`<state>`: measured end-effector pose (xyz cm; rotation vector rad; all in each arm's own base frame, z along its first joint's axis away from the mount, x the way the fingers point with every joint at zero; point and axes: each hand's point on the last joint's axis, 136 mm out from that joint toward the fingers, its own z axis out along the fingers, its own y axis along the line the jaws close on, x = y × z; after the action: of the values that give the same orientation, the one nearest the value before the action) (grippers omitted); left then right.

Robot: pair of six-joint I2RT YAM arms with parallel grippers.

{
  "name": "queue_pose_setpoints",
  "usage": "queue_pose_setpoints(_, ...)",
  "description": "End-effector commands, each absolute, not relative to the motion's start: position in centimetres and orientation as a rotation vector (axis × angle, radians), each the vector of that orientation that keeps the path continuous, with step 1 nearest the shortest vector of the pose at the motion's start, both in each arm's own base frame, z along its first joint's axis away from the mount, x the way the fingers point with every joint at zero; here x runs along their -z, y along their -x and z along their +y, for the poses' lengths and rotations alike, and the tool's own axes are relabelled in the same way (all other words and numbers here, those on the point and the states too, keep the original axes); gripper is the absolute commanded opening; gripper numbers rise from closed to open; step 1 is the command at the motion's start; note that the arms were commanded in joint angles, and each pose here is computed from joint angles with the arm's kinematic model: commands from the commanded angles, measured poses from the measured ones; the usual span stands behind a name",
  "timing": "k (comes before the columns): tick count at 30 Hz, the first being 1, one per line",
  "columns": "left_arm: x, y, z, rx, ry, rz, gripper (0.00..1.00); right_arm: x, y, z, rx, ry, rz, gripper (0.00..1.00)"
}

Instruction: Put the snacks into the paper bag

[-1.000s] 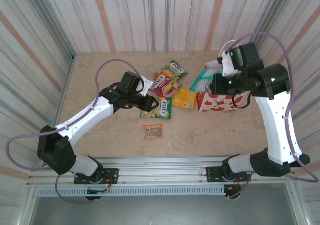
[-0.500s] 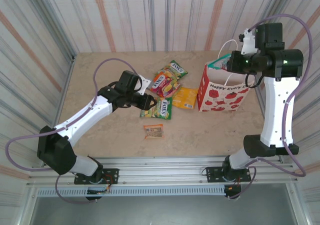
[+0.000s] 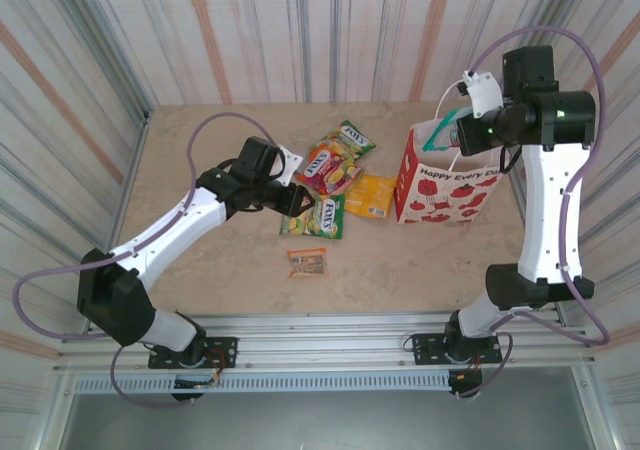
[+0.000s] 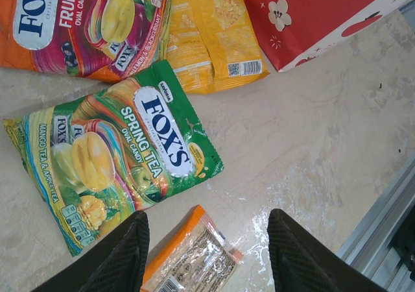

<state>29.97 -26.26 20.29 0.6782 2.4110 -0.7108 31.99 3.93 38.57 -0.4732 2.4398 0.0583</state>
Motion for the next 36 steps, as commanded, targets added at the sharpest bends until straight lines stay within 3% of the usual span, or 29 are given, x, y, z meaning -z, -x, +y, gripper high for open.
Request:
queue_pose_setpoints(1,-21.1,-30.5,-26.3,0.699,-0.692,2.397,0.53,-38.2,-32.3,3.7,0.025,0.696,2.402,0.0)
queue_pose_setpoints(15,-20.7,-31.0,-26.8,0.707,-0.702,2.408,0.53,-34.2,-31.6,2.1,0.18,0.976,2.506,0.0)
queue_pose_setpoints(36,-20.5,-31.3,-26.8,0.696,-0.7,2.411,0.53,-32.6,-35.6,3.6,0.213,1.176,2.4,0.0)
